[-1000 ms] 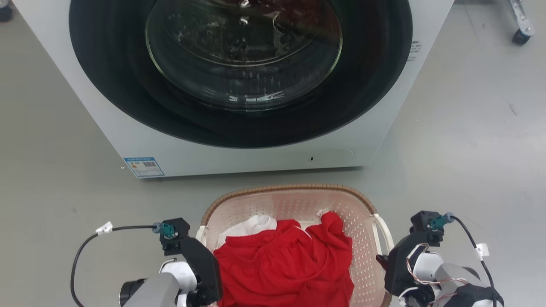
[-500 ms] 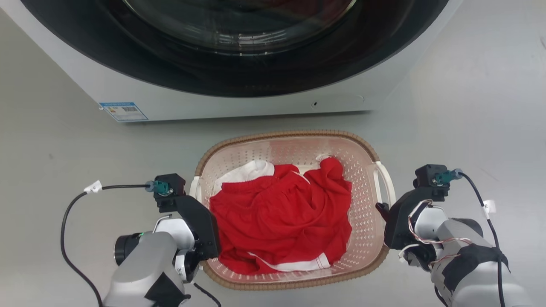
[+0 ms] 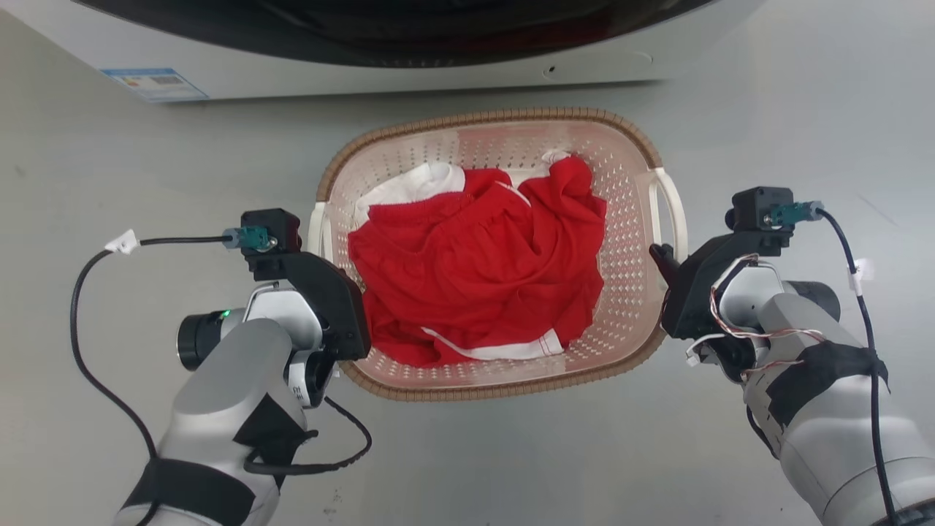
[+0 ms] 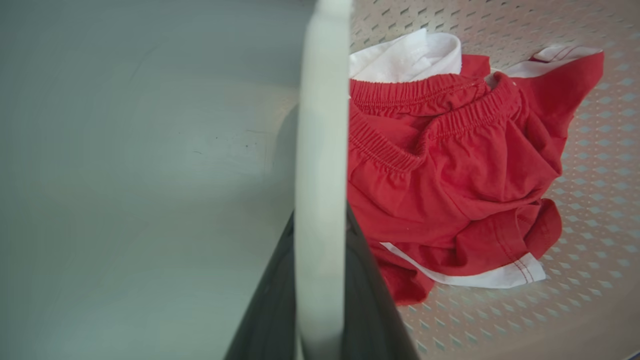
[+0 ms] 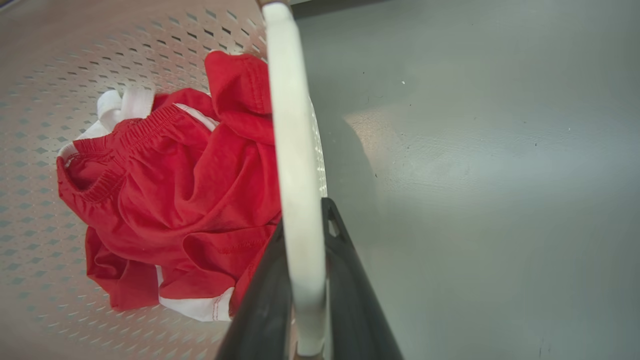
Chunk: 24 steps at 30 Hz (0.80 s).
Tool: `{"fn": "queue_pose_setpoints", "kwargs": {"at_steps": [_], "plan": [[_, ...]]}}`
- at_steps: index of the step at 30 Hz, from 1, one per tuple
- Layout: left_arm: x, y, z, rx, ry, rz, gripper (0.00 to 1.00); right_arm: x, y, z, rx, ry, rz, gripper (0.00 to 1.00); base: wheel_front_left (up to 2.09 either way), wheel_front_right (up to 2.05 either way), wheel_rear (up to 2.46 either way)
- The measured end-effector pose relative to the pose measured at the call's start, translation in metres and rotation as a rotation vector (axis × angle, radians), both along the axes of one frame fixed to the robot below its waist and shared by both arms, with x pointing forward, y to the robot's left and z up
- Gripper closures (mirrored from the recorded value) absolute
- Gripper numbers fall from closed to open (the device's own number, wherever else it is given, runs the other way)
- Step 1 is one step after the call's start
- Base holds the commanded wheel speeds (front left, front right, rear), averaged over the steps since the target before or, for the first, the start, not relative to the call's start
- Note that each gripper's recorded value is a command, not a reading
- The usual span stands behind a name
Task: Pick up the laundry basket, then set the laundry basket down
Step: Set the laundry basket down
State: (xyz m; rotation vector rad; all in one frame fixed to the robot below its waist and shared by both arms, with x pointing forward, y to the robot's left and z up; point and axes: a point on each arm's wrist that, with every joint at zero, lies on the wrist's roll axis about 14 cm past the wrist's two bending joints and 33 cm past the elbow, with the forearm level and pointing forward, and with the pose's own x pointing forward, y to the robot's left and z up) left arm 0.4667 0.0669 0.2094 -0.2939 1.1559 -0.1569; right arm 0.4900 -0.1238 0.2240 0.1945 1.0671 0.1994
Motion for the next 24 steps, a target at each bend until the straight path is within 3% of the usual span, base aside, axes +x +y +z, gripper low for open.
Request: {"fn": "queue_pose_setpoints", "kwargs": {"at_steps": [15, 24], "plan": [[0.005, -0.003, -0.063, -0.002, 0.046, 0.022, 1.0, 0.004, -0.006, -0.063, -0.007, 0.057, -0.026, 1.0, 0.0, 0.0, 0.0], [0.003, -0.004, -0.073, -0.002, 0.043, 0.023, 1.0, 0.0, -0.009, -0.073, -0.013, 0.06, -0.035, 1.0, 0.0, 0.0, 0.0]]}}
